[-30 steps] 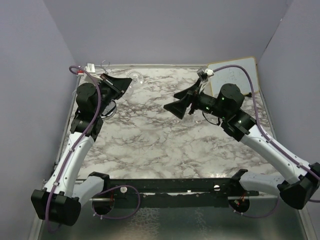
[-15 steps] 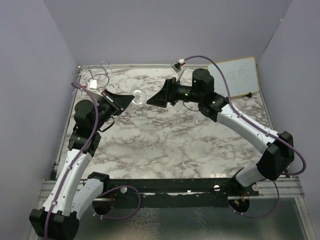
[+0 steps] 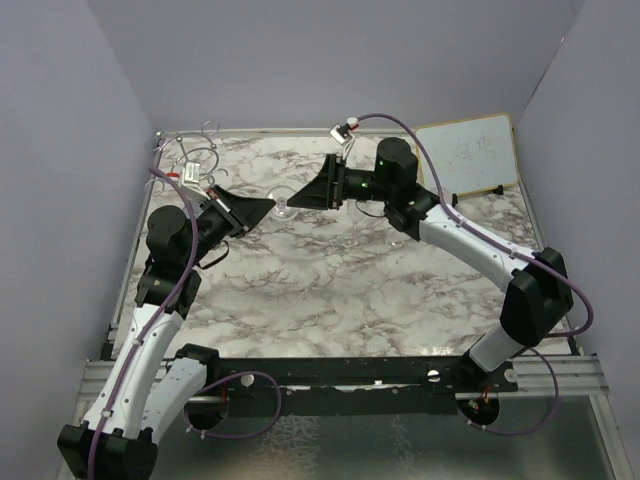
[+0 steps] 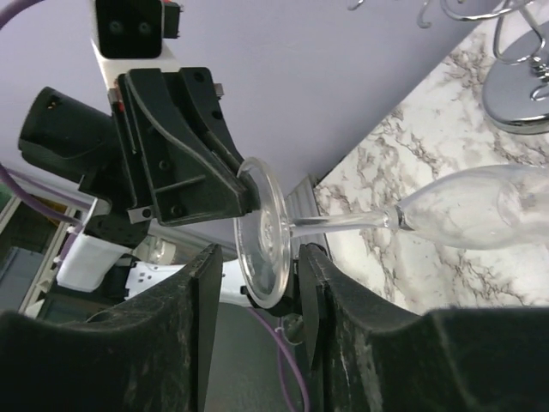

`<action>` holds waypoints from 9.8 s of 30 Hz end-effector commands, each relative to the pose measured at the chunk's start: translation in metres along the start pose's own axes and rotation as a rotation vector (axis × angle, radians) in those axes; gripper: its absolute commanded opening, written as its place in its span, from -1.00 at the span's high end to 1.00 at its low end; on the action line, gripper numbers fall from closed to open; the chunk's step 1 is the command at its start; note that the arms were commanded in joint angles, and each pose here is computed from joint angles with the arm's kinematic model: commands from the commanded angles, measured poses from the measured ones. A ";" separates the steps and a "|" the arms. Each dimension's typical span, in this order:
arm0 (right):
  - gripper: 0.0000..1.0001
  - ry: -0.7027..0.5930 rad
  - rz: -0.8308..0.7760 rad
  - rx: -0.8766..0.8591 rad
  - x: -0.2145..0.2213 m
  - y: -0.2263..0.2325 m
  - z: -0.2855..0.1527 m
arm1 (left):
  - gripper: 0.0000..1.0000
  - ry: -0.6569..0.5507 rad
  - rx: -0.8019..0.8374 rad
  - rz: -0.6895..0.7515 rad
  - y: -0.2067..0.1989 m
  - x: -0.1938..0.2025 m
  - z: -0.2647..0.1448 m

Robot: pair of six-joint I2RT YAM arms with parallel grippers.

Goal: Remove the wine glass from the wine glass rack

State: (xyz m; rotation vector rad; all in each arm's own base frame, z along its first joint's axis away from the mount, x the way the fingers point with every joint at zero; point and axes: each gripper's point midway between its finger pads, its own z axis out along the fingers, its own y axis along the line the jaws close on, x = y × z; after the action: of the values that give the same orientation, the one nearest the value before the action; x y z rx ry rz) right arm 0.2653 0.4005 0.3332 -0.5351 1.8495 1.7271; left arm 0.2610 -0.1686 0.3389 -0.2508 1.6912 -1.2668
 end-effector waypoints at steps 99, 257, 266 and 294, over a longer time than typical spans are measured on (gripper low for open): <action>0.98 -0.028 -2.026 -0.348 0.096 0.010 -0.092 | -0.41 0.251 0.102 0.123 -0.040 0.030 0.036; -0.99 -0.527 -1.097 0.649 -0.035 0.079 -0.238 | -0.88 0.087 -0.004 0.954 0.143 0.093 0.146; -0.99 -0.537 -1.105 0.640 -0.035 0.082 -0.239 | -0.98 0.096 -0.049 0.921 0.138 0.087 0.133; -0.99 -0.813 -0.858 0.875 -0.076 0.079 -0.283 | -0.98 -0.296 -0.226 0.720 0.001 -0.050 0.007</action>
State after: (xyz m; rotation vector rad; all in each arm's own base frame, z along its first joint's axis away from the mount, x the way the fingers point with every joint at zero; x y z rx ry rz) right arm 0.2521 0.1385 0.4194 -0.2119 1.3352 0.3619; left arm 0.3001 -0.1728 0.3136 0.2173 1.5358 -0.5359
